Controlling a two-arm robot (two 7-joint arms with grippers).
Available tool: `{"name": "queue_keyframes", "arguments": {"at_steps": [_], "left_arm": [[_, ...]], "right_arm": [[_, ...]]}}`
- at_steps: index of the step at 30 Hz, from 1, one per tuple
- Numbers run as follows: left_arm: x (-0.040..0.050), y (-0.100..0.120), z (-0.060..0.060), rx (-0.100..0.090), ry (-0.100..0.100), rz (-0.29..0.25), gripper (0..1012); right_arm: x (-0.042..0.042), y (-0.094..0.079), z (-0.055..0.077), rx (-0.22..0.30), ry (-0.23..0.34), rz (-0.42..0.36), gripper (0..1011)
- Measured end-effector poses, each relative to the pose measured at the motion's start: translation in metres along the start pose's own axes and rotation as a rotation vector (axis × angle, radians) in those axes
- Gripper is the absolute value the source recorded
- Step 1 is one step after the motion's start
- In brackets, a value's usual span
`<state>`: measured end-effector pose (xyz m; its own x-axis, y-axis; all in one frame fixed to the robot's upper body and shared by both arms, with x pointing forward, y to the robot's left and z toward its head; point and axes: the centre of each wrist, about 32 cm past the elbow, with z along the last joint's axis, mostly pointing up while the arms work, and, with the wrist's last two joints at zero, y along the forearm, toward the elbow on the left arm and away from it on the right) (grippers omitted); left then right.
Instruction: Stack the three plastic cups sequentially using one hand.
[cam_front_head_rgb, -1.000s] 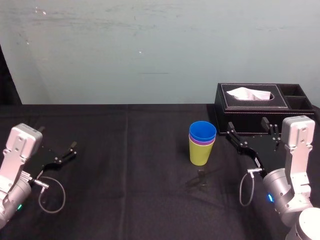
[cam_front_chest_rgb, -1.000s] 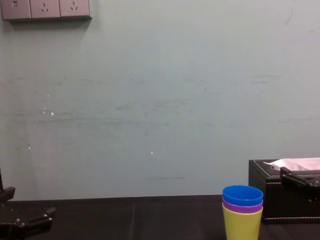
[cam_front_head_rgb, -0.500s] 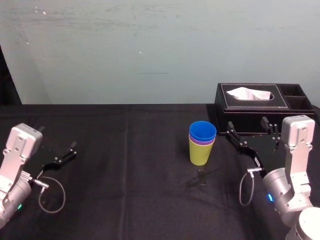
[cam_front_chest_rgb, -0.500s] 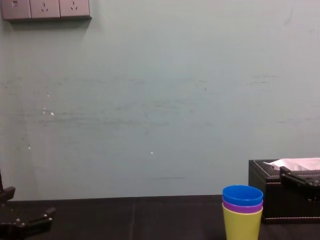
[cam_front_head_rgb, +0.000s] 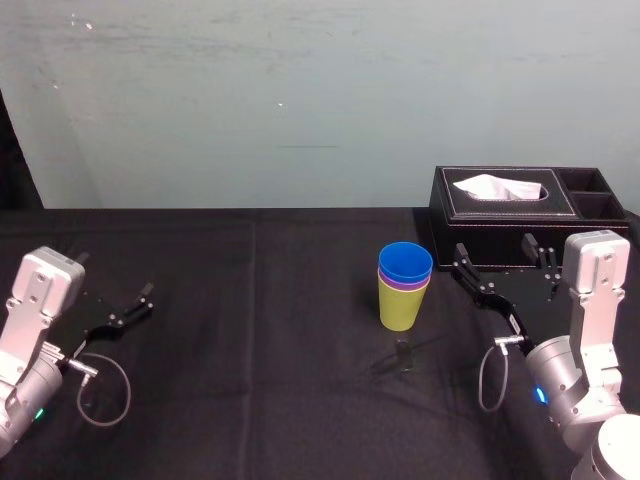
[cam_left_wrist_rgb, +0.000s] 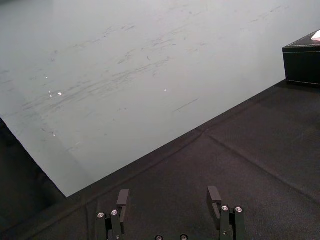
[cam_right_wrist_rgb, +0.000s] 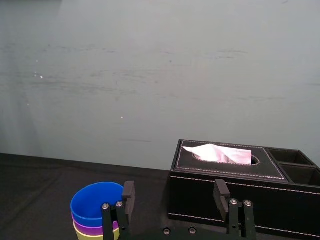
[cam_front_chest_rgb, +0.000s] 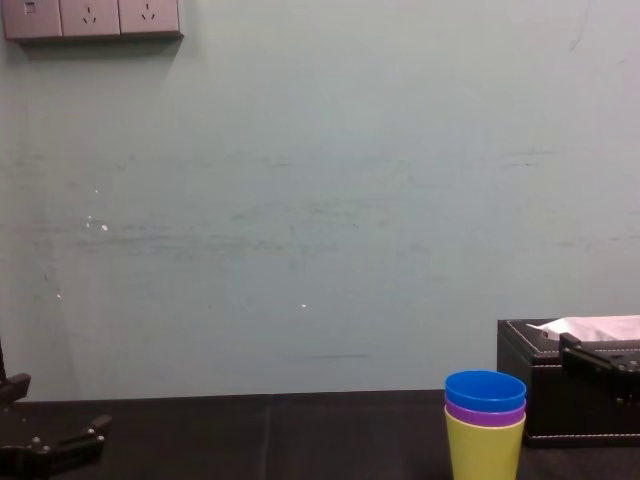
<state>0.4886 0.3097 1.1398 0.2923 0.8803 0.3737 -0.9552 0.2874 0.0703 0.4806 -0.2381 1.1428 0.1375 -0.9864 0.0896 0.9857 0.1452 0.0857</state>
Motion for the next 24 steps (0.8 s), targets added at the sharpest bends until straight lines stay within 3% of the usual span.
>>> {"name": "queue_keyframes", "arguments": {"at_steps": [24], "left_arm": [[0.0000, 0.0000, 0.0000, 0.000, 0.000, 0.000, 1000]], "right_arm": [[0.0000, 0.0000, 0.0000, 0.000, 0.000, 0.000, 1003]]}}
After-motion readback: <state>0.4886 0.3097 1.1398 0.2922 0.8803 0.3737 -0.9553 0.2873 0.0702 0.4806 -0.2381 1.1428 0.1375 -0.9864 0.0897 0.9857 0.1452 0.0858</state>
